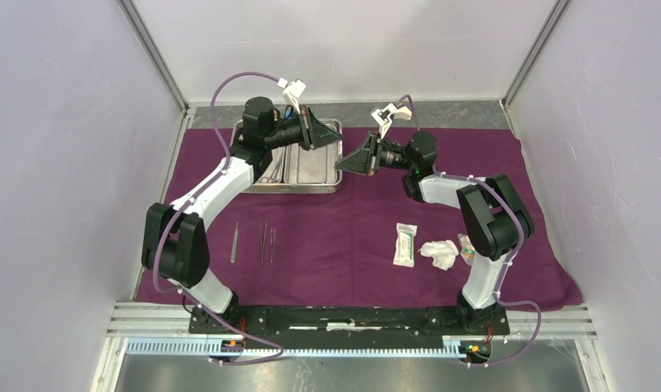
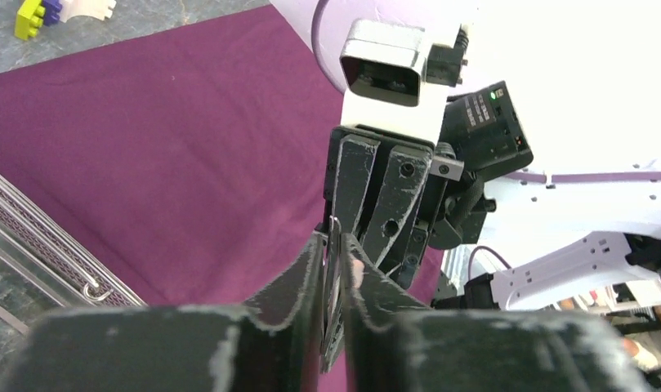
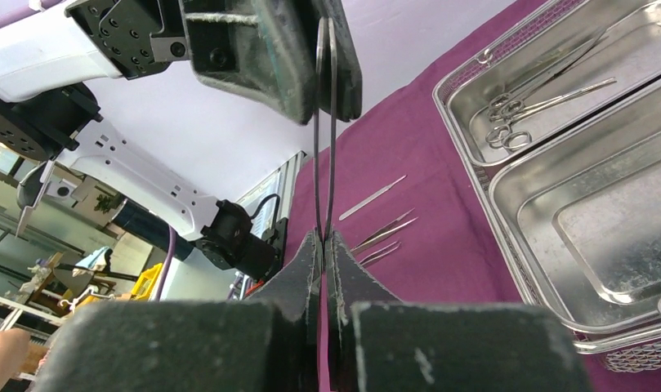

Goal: Open and lay out the surgical kit
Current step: Place the medical item in the surgical kit.

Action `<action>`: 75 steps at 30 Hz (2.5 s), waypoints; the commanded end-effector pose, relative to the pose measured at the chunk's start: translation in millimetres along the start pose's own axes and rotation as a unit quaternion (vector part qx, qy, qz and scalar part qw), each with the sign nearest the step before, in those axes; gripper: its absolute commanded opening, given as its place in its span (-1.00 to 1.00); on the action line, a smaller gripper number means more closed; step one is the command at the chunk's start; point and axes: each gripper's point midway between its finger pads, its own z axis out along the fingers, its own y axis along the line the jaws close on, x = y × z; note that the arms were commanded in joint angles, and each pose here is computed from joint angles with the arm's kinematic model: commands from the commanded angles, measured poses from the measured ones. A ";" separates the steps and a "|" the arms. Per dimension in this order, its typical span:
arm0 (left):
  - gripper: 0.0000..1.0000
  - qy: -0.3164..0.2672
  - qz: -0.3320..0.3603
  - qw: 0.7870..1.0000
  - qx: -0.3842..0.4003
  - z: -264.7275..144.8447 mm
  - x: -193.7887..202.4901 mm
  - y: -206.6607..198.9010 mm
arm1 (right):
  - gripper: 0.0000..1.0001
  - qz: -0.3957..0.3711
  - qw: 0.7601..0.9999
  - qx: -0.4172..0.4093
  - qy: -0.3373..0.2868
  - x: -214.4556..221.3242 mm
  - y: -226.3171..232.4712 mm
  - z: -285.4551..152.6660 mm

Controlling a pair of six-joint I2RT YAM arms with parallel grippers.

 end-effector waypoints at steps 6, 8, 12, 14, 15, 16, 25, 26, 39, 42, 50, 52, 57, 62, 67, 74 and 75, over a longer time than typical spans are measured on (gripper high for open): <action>0.07 0.023 0.105 0.992 0.064 -17.1 3.3 -31.8 | -0.99 -0.067 0.997 -0.039 -0.015 -16.9 30.0 0.6; 0.11 0.023 0.099 0.992 0.071 -18.5 7.2 -33.2 | -0.99 -0.069 0.997 -0.040 -0.015 -17.3 31.5 0.3; 0.09 0.023 0.097 0.992 0.082 -19.2 8.6 -37.2 | -0.99 -0.070 0.997 -0.039 -0.015 -16.4 31.9 -0.5; 0.05 0.026 0.096 0.992 0.082 -19.6 10.3 -36.7 | -0.99 -0.071 0.997 -0.039 -0.016 -16.9 33.0 -0.6; 0.05 0.028 0.094 0.992 0.082 -19.8 11.7 -36.2 | -0.99 -0.072 0.997 -0.039 -0.016 -17.0 33.6 -1.1; 0.05 0.029 0.094 0.992 0.082 -19.8 12.5 -35.7 | -0.99 -0.074 0.996 -0.040 -0.017 -18.3 35.2 -1.1; -0.19 0.029 0.077 0.992 0.097 -16.3 9.2 -40.1 | -0.99 -0.072 0.997 -0.036 -0.014 -16.4 34.4 -1.6; -0.23 0.028 0.076 0.992 0.099 -15.9 8.9 -40.7 | -0.99 -0.071 0.997 -0.036 -0.013 -15.9 34.0 -1.6; -0.36 0.043 0.056 0.991 0.113 -12.9 16.8 -42.1 | -0.99 -0.060 0.998 -0.036 -0.011 -13.8 29.3 -0.8; -0.34 0.045 0.057 0.991 0.116 -12.2 17.7 -42.4 | -0.99 -0.058 0.998 -0.037 -0.012 -14.2 29.8 -0.3; -0.32 0.049 0.057 0.990 0.116 -10.1 20.5 -39.9 | -0.99 -0.056 0.998 -0.039 -0.011 -14.2 30.1 -0.1; -0.32 0.050 0.060 0.990 0.115 -9.6 21.0 -39.3 | -0.99 -0.056 0.998 -0.040 -0.011 -14.3 30.7 -0.1; -0.41 0.052 0.061 0.990 0.116 -8.5 22.0 -39.4 | -0.99 -0.053 0.998 -0.039 -0.010 -13.0 29.3 -0.4; -0.43 0.048 0.067 0.990 0.113 -9.3 19.6 -40.9 | -0.99 -0.051 0.998 -0.039 -0.009 -11.8 29.2 -0.6; -0.41 0.043 0.078 0.990 0.107 -11.2 18.4 -41.4 | -0.99 -0.052 0.998 -0.038 -0.009 -10.9 28.6 -0.9; -0.27 0.036 0.087 0.991 0.098 -13.2 15.1 -40.7 | -0.99 -0.053 0.998 -0.039 -0.008 -10.8 30.5 -1.4; -0.28 0.035 0.087 0.991 0.097 -13.1 15.1 -40.0 | -0.99 -0.054 0.998 -0.039 -0.008 -11.0 30.6 -1.5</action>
